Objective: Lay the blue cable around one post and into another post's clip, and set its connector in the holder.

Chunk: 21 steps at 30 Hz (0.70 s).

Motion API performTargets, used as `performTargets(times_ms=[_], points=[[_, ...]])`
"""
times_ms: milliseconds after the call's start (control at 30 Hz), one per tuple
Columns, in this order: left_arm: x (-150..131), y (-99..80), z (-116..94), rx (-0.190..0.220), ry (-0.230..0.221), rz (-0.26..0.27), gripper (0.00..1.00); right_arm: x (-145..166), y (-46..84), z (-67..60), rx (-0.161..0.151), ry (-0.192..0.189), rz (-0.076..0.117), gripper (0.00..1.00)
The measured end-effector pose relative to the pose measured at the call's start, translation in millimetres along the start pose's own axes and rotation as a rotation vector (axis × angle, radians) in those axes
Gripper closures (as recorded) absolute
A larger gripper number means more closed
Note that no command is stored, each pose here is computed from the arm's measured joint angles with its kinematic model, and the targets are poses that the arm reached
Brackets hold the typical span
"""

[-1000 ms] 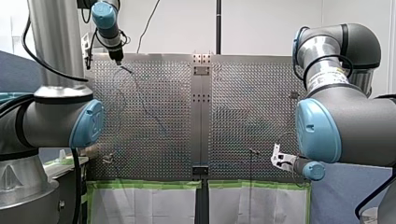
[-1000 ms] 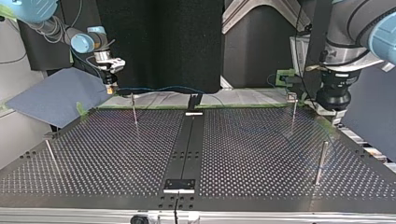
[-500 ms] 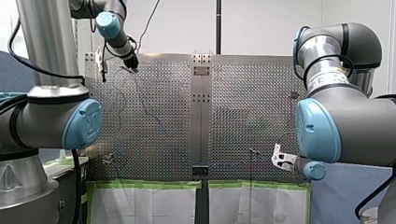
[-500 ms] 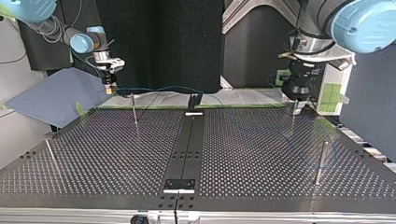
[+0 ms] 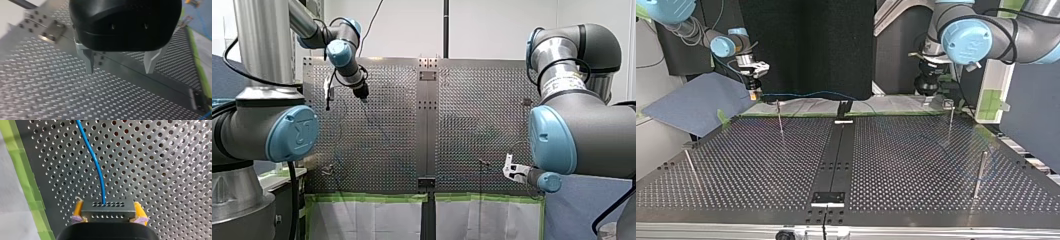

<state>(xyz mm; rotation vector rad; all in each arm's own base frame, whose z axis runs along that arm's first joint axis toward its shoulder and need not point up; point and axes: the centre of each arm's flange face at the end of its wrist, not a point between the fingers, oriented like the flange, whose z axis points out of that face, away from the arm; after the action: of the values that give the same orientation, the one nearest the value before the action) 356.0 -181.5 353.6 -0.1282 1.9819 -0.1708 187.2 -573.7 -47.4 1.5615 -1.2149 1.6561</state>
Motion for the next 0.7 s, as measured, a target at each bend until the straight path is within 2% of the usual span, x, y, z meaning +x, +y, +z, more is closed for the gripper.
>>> performTargets(times_ms=[433,700], points=[[80.1,-11.7,15.9,-0.03,0.091,0.065,0.0,0.3,2.2,-1.4,-0.002,-0.009,0.009,1.0],[135.0,-23.0,16.7,0.016,0.166,0.095,0.0,-0.1,3.4,-2.5,-0.002,-0.016,0.011,1.0]])
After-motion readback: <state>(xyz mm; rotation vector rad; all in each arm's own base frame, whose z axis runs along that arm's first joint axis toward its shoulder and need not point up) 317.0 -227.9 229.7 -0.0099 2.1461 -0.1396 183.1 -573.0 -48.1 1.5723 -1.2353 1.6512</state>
